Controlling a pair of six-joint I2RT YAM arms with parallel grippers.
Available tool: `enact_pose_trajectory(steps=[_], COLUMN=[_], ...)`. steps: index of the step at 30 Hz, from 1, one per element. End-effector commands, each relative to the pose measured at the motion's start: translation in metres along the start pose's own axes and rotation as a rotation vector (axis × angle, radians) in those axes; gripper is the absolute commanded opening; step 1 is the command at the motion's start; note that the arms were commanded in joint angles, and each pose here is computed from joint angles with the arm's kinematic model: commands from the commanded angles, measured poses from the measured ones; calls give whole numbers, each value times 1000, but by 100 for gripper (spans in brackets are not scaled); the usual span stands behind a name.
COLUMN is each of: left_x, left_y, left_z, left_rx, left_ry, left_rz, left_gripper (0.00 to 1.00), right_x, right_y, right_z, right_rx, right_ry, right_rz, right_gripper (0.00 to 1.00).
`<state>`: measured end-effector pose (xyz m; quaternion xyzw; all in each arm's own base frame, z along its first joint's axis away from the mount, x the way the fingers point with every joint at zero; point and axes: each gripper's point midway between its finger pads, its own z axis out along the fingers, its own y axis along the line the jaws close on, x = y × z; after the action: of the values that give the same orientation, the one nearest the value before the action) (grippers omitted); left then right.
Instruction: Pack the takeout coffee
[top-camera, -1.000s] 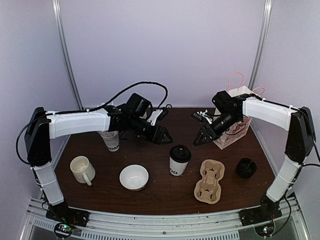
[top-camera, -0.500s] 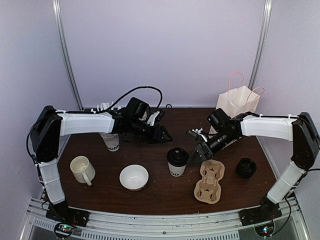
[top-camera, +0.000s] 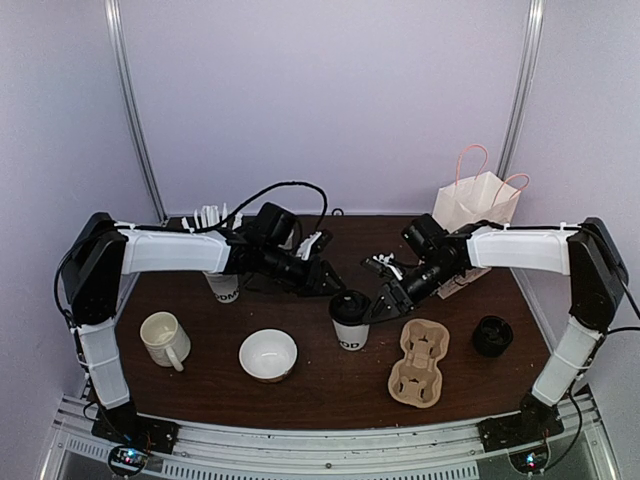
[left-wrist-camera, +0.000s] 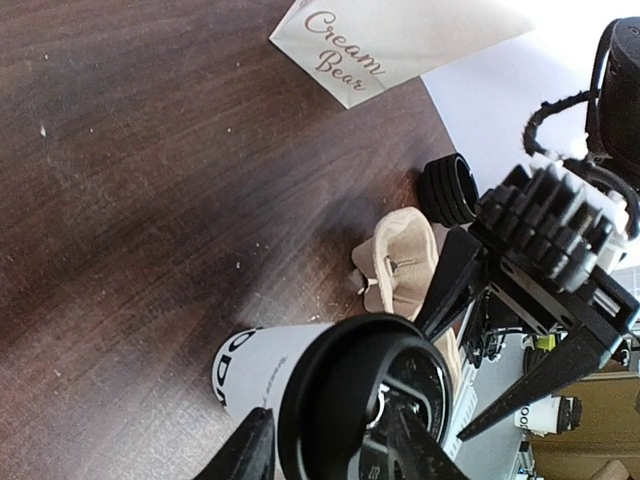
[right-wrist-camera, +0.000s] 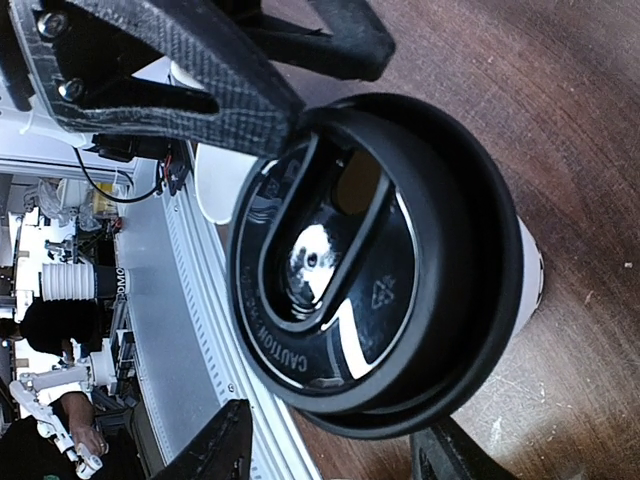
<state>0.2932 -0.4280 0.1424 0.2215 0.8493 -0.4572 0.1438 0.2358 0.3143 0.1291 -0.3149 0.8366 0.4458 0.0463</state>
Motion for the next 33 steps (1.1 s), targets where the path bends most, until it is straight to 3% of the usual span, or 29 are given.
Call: enact_pose_trajectory(steps=[1,11,18,23,33], left_x=[7,18,21,26,28], left_y=[-2,11,11,12,12], left_z=[7,12,12,13,15], left_rx=[31,1,3,4,7], left_ry=[15,44,51,59,60], left_rz=[10,-15,-20,-22,-28], left_gripper=[36,30,29,28,26], right_x=[-7,-2,-3,-13,-6], right_y=[-6,-26,1,-5,-32], right_z=[3,10,0,-11,3], right_rx=[27,76,-68,-64,-14], right_ry=[-1,37,27,-46,4], right_rz=[11,62,36,76,149], right_gripper=[57,55,63,57,51])
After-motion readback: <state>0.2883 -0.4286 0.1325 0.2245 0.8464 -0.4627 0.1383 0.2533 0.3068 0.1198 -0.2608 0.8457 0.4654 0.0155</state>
